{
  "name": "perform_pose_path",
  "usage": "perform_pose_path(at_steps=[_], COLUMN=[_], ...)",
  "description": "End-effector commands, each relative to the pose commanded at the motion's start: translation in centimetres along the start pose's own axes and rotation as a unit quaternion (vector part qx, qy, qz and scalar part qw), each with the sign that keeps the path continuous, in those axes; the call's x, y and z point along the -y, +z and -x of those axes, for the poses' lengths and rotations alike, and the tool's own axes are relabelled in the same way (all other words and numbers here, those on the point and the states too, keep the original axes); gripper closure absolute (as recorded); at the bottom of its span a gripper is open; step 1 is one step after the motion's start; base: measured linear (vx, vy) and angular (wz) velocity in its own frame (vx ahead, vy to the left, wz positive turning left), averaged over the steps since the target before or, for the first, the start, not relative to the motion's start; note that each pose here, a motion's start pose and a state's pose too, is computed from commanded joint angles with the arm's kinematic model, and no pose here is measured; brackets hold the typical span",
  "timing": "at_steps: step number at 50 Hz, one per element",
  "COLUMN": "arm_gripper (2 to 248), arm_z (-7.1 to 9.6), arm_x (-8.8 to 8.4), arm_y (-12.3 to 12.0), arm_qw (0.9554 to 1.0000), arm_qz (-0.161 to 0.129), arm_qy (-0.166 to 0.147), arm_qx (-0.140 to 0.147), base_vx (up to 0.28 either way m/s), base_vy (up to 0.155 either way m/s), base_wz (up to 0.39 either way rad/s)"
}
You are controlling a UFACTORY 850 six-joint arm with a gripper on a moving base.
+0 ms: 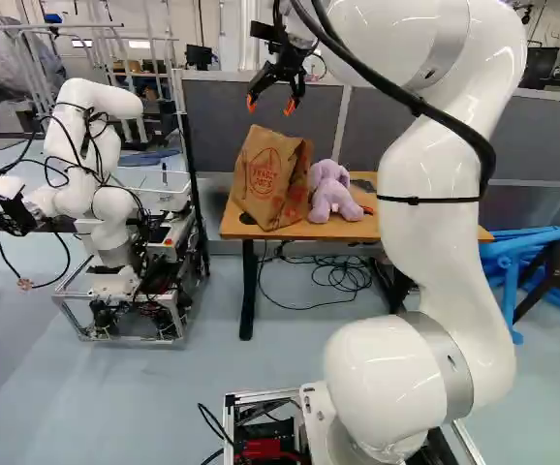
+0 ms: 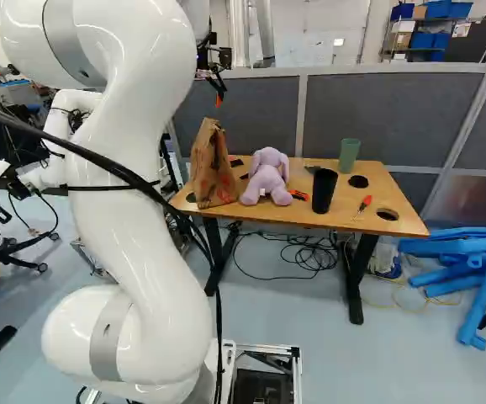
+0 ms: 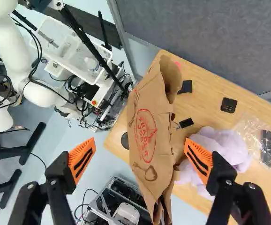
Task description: Pick up the bag on the ground and place it on the table
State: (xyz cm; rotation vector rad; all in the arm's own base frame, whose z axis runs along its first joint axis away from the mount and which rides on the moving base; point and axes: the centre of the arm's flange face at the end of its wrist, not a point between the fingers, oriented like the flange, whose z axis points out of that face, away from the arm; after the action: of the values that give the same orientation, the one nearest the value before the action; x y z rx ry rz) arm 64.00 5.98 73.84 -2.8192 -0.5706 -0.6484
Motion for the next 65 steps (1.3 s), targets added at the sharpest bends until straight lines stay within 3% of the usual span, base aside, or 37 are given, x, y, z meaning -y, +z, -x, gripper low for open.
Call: perform_pose_path(at_steps=[65], arm_gripper=[3], arm_z=[0.0], arm_x=[0.0], arm_y=[0.0], arm_qw=[1.0], arm_qz=[0.0], arm_qy=[0.0], arm_qx=[0.0], base_vx=[-0.102], base_vy=[-0.003], base_wz=[0.009])
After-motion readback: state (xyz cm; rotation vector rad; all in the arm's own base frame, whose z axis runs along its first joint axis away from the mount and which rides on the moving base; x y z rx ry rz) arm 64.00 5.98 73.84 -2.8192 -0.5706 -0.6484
